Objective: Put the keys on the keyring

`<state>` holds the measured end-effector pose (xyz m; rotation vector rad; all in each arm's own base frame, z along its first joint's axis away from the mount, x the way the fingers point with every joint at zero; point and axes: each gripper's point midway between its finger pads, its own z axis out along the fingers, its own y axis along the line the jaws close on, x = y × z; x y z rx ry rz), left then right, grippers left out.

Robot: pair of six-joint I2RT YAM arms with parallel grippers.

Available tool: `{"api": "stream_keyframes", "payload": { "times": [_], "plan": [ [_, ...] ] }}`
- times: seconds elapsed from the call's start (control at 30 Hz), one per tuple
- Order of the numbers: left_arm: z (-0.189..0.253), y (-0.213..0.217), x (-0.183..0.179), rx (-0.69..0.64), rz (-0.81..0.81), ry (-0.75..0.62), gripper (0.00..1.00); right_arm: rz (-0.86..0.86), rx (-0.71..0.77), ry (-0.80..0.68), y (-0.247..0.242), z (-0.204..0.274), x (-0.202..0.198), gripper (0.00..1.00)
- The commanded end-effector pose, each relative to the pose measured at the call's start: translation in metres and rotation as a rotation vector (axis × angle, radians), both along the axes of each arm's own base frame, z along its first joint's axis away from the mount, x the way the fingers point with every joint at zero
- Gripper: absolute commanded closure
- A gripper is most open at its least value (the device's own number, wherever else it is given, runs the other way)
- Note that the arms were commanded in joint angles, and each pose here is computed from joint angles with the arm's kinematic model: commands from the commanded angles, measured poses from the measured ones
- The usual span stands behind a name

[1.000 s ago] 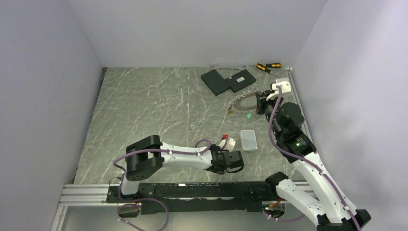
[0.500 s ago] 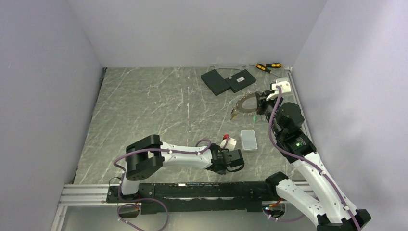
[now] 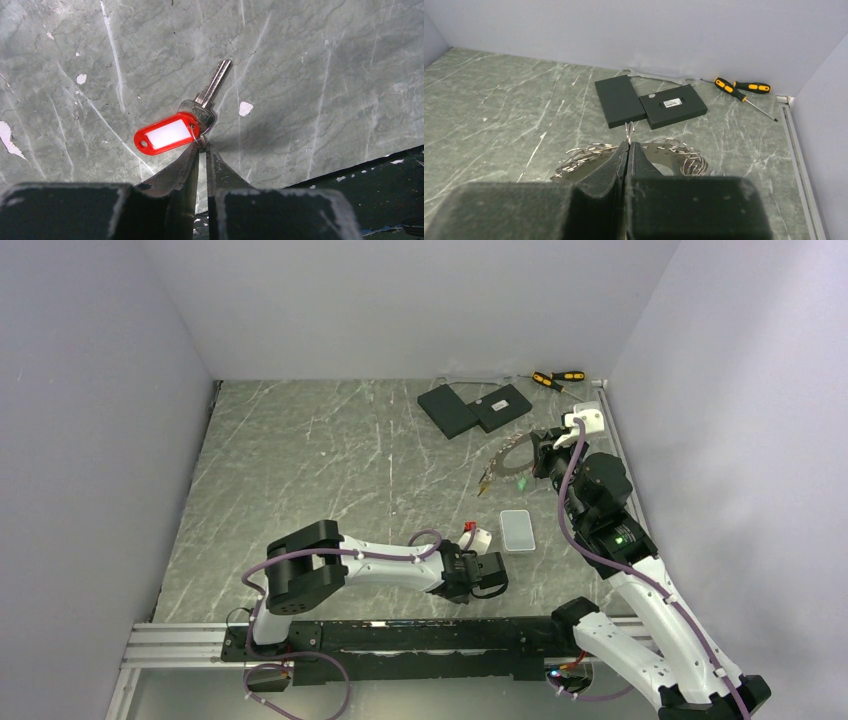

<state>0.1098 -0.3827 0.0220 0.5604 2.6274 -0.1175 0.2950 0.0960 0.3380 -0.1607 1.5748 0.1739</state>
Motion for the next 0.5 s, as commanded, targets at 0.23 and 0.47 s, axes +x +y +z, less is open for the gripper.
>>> {"api": "stream_keyframes", "payload": {
  "times": [0.23, 0.47],
  "plan": [
    [0.0054, -0.0105, 0.0047, -0.032, 0.003, -0.007, 0.81, 0.019, 0.069, -0.108, 0.0009, 0.0425, -0.0064, 1.00],
    [0.0030, -0.0128, 0.0056, -0.025, 0.003, -0.008, 0.80, 0.024, 0.071, -0.103, 0.0018, 0.0415, -0.0068, 1.00]
  ]
}}
